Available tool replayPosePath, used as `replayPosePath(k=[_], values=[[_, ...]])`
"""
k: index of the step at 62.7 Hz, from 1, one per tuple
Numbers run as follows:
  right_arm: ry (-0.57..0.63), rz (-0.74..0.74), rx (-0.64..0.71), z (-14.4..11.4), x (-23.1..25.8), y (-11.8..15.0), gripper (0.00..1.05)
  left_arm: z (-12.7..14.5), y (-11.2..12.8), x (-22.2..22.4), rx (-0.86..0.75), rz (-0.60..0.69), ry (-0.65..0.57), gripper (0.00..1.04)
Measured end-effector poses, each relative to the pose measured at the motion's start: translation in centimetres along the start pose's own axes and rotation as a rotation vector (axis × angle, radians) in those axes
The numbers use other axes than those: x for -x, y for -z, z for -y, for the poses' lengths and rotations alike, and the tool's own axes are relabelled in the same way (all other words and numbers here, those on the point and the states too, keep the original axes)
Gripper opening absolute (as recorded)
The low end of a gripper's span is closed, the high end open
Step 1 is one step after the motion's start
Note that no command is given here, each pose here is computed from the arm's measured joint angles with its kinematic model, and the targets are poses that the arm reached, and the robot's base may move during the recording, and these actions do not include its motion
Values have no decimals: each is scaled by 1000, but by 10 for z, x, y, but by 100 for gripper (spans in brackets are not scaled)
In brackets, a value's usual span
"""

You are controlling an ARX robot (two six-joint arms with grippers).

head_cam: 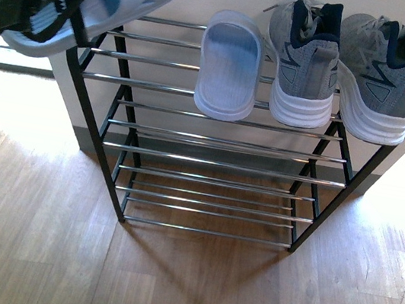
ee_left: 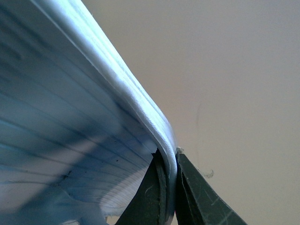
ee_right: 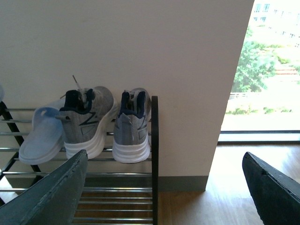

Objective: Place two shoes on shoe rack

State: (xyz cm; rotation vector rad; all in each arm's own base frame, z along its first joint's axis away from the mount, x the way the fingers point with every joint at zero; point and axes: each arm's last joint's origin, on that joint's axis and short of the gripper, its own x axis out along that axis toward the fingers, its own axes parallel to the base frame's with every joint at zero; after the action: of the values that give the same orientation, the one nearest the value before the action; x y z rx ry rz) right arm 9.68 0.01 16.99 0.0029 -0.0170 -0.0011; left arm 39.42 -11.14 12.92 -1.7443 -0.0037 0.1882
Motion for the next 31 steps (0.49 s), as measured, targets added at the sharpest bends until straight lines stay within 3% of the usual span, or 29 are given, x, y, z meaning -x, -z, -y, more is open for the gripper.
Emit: replayPosePath(k=[13,31], values=[[0,0,0,0,0,0,96,-17,17,-30,145,44,-51,2],[0,0,0,0,0,0,96,-17,52,-60,253,23,-61,2]])
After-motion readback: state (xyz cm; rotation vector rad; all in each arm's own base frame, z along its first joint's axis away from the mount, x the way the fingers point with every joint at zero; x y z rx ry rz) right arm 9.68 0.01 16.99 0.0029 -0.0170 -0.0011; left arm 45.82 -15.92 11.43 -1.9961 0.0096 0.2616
